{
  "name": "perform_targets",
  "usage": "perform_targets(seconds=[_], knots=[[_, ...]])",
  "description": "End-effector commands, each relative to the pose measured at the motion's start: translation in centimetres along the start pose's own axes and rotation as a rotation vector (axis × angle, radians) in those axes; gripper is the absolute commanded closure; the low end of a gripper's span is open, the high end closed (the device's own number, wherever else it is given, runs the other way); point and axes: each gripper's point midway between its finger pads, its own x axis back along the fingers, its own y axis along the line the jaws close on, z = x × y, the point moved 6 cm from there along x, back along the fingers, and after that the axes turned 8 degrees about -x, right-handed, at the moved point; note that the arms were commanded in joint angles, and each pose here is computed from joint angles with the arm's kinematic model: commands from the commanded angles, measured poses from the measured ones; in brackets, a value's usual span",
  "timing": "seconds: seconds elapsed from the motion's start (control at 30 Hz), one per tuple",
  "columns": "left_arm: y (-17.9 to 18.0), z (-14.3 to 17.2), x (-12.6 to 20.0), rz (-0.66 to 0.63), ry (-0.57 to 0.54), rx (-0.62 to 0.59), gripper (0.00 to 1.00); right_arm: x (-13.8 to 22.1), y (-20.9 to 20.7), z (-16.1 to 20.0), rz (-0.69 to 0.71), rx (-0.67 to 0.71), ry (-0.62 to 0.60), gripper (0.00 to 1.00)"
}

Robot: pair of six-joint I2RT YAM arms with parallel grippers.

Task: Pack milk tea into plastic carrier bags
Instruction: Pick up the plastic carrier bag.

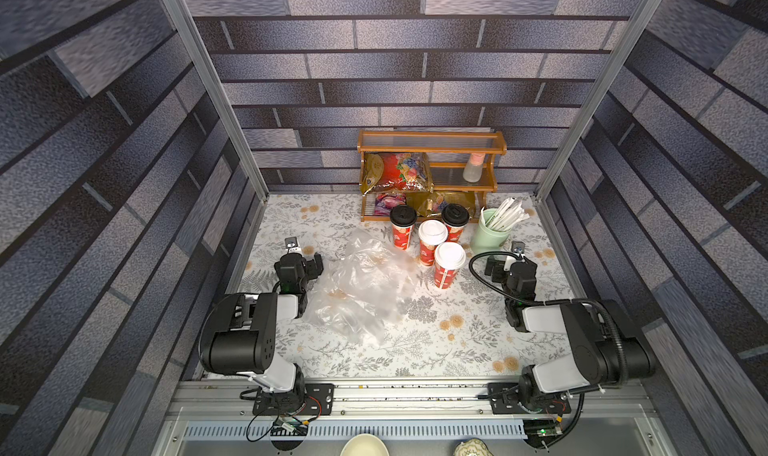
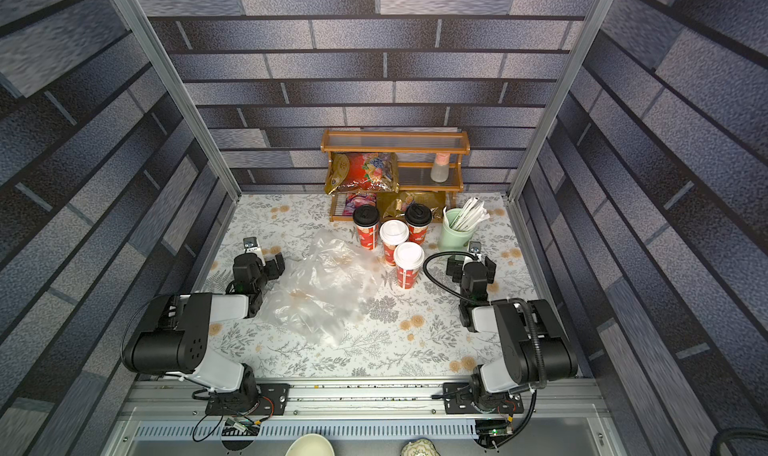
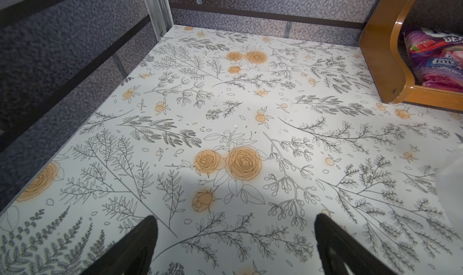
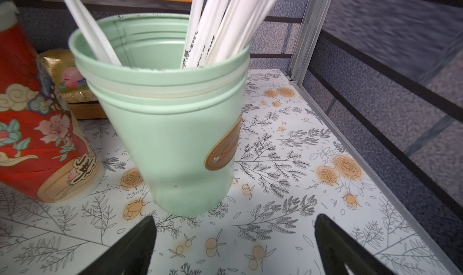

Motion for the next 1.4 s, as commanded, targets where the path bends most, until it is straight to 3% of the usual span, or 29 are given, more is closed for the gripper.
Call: perform_targets(seconds=[0.0, 0.1, 0.27, 0.4, 0.57, 0.7, 0.8, 1.03, 1.17, 1.23, 1.37], knots=[[-0.4, -3.0, 0.4, -0.060, 0.062, -0.101, 0.00, 1.2, -0.3, -1.8, 0.006, -0.020, -0.028, 0.00], [-1.1, -4.9, 0.9, -0.109, 0.108, -0.144, 0.00, 2.2, -0.1, -3.3, -0.005, -0.017, 0.021, 0.00], [-2.0, -6.3, 3.0, -0.051, 0.227, -0.033, 0.00, 4.9, 0.4, -5.7, -0.064, -0.084, 0.151, 0.01], [-1.8, -6.9, 5.6, -0.030, 0.344, -0.013, 0.00, 7.6, 1.0, -7.2, -0.140, -0.195, 0.257, 0.05], [-4.4, -9.1, 10.6, 0.113, 0.375, -0.103, 0.00, 11.0, 2.5, -8.9, -0.262, -0.336, 0.434, 0.13], [-8.6, -9.6, 14.7, 0.253, 0.427, -0.212, 0.00, 13.2, 4.8, -9.6, -0.438, -0.450, 0.609, 0.22], [-11.9, -8.7, 17.0, 0.346, 0.480, -0.258, 0.00, 15.0, 6.5, -9.9, -0.562, -0.490, 0.677, 0.23], [-17.2, -4.7, 19.7, 0.506, 0.669, -0.145, 0.00, 18.6, 10.7, -9.1, -0.707, -0.395, 0.821, 0.24], [-20.2, -1.7, 21.0, 0.586, 0.742, -0.095, 0.00, 19.6, 12.7, -7.6, -0.720, -0.338, 0.880, 0.24], [-20.6, -0.1, 21.1, 0.580, 0.776, -0.040, 0.00, 19.8, 13.7, -6.4, -0.715, -0.317, 0.908, 0.25], [-18.5, 1.3, 20.2, 0.445, 0.752, 0.090, 0.00, 19.9, 15.1, -4.6, -0.719, -0.311, 0.940, 0.25]])
